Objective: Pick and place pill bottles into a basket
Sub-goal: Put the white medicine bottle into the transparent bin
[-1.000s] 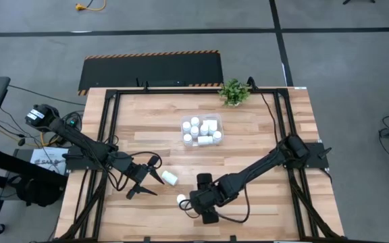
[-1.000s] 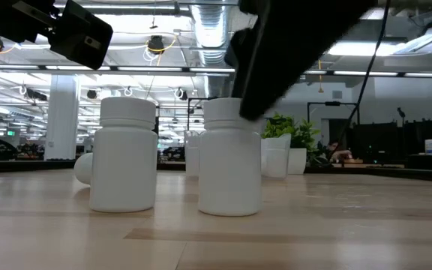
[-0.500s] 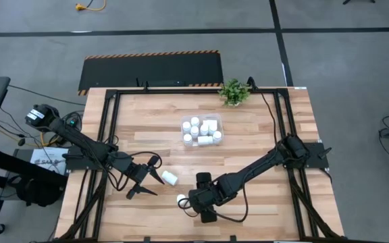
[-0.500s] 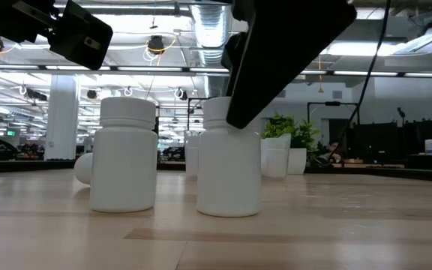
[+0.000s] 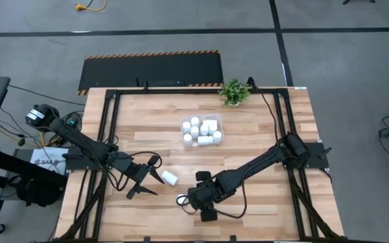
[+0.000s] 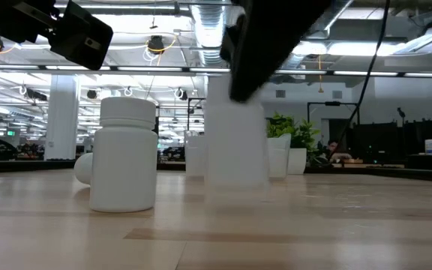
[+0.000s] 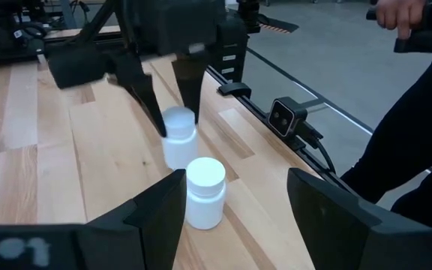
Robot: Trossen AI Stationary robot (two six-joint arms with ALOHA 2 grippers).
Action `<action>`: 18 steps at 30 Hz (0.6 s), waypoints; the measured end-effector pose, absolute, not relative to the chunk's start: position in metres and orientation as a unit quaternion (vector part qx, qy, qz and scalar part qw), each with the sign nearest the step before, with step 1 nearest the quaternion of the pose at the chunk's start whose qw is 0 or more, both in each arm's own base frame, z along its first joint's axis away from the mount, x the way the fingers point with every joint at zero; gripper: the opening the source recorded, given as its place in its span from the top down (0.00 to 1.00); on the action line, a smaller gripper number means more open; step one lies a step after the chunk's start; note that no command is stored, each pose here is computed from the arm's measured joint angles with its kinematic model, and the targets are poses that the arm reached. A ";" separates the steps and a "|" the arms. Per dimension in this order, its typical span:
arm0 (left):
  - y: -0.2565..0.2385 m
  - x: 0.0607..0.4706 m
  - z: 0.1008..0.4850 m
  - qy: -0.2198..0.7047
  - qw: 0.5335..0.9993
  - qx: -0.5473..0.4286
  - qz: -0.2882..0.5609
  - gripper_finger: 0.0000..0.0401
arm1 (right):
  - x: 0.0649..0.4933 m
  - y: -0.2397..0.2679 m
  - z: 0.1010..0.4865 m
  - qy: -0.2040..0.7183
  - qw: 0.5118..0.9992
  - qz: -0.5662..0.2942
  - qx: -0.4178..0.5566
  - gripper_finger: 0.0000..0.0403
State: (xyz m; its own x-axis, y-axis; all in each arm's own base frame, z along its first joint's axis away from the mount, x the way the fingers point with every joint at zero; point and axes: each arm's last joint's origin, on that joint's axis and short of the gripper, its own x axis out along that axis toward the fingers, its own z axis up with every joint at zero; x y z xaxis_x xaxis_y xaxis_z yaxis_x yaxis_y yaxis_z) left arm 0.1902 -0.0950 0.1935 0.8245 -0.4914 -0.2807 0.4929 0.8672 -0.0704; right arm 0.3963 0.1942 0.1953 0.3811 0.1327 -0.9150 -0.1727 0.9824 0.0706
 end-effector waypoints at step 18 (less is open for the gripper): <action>-0.095 0.191 0.193 0.146 0.958 0.004 -0.248 0.45 | 0.420 0.085 0.304 0.578 0.809 0.059 -0.093 0.62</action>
State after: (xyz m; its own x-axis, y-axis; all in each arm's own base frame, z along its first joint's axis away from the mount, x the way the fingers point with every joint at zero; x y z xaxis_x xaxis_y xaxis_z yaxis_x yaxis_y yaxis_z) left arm 0.1905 -0.0945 0.1935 0.8341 -0.4746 -0.2811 0.4770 0.8765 -0.0648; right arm 0.4204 0.0852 0.3043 0.3257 -0.0121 -0.9454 -0.2026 0.9758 -0.0823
